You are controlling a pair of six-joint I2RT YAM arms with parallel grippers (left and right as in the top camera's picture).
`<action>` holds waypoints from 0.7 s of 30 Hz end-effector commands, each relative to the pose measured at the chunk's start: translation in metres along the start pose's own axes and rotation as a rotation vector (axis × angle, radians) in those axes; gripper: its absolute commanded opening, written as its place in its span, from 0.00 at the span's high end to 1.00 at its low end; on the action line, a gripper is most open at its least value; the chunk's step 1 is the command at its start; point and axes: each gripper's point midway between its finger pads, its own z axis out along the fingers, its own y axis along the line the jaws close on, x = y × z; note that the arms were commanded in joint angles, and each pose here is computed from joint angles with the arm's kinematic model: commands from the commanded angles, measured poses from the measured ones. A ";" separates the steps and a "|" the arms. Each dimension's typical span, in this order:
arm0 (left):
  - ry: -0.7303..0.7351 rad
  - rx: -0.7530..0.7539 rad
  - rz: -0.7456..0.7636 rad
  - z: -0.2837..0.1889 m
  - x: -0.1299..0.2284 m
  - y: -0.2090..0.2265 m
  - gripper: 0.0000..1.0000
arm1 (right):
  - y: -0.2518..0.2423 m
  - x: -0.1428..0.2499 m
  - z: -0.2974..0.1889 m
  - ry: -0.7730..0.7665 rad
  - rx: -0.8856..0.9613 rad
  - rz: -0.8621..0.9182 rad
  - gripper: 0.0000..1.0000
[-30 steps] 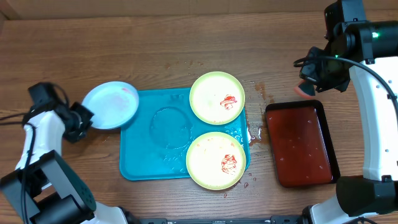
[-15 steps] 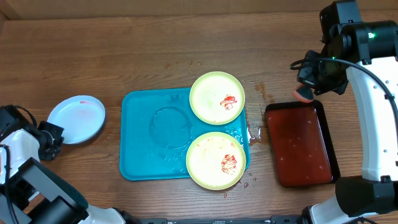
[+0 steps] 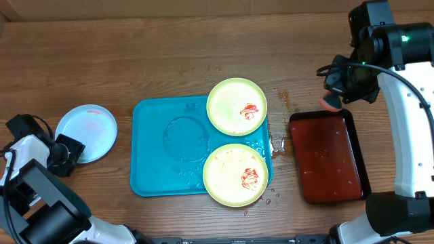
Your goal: Clean dirty plates on tray and stack at the side
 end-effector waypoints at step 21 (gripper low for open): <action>-0.099 0.404 0.965 -0.093 0.202 -0.218 0.48 | 0.012 0.004 -0.008 0.003 -0.075 -0.063 0.96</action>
